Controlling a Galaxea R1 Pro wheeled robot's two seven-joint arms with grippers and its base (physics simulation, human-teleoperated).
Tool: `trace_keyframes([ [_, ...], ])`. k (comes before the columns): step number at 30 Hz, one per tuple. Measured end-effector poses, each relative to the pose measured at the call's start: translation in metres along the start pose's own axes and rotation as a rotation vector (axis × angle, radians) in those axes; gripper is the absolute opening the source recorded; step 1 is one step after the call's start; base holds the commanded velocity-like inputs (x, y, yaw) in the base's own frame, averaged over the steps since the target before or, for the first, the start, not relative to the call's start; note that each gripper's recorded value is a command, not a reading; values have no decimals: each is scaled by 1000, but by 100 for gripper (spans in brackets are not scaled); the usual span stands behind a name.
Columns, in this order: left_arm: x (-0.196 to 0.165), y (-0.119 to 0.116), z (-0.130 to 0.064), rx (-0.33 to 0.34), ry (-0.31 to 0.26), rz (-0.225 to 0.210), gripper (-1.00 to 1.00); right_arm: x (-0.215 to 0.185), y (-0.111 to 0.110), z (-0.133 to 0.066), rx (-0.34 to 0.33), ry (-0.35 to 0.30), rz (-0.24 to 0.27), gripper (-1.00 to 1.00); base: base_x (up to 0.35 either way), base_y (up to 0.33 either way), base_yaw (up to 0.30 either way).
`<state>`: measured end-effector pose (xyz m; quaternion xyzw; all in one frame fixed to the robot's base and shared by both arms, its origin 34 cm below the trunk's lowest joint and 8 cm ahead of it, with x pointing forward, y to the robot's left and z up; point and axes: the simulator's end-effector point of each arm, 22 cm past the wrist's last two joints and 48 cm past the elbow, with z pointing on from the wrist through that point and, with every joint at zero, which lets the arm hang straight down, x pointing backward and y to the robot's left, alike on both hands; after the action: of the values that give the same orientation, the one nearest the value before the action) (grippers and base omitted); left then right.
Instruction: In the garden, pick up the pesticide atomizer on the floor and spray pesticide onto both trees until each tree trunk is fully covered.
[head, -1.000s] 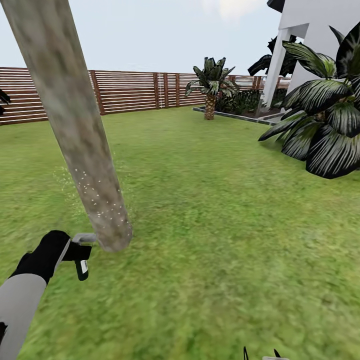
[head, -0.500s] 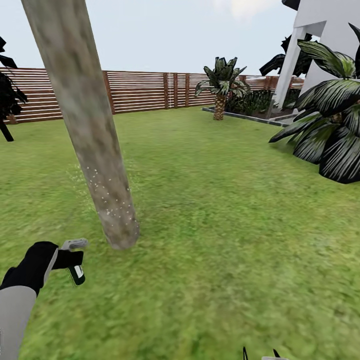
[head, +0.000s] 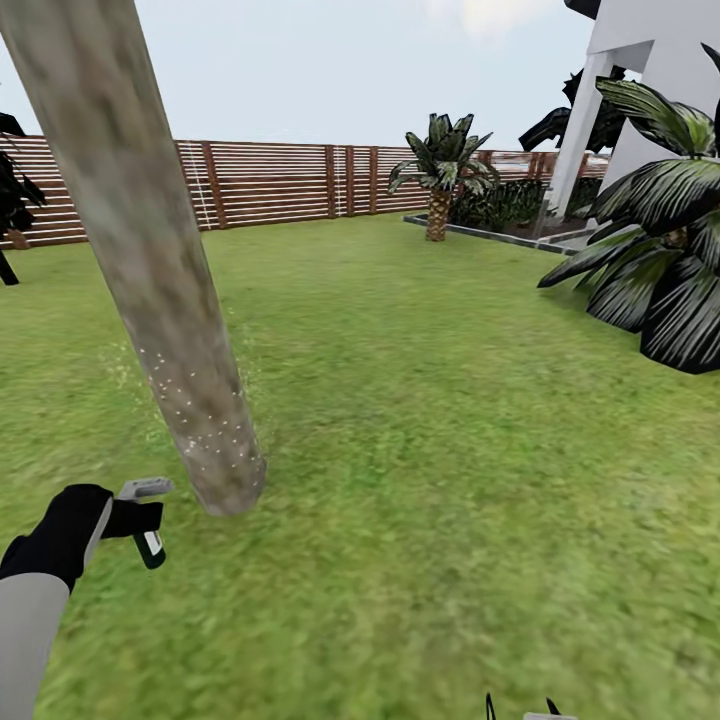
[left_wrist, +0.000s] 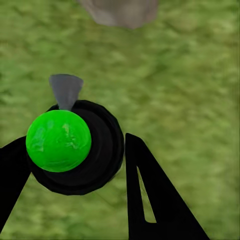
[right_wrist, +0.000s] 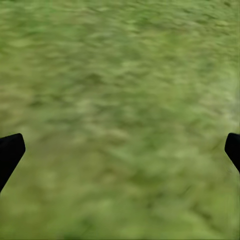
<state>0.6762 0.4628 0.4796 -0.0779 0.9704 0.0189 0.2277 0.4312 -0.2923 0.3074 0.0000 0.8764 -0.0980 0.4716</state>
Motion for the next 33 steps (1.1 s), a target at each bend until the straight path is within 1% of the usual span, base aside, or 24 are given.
trace_keyframes([
  [3, 2, -4, 2, 6, 5, 2, -100, 0, 0, 0, 0, 0, 0, 100, 4, -1, 93],
  [8, 3, -9, 3, 15, 6, 1, -100, 0, 1, 0, 0, 0, 1, 100, 0, 0, 256],
  [12, 2, -9, 3, 15, 4, 1, -100, 0, 0, 0, 2, -1, 2, 100, 4, -33, 65],
  [23, 0, -9, 2, 14, -3, 2, -100, 0, -2, 0, 3, 0, 0, 100, 5, -262, 1],
  [33, 0, -9, 2, 14, -3, 1, -100, 0, 0, 0, 1, 0, 1, 100, 118, -272, 23],
])
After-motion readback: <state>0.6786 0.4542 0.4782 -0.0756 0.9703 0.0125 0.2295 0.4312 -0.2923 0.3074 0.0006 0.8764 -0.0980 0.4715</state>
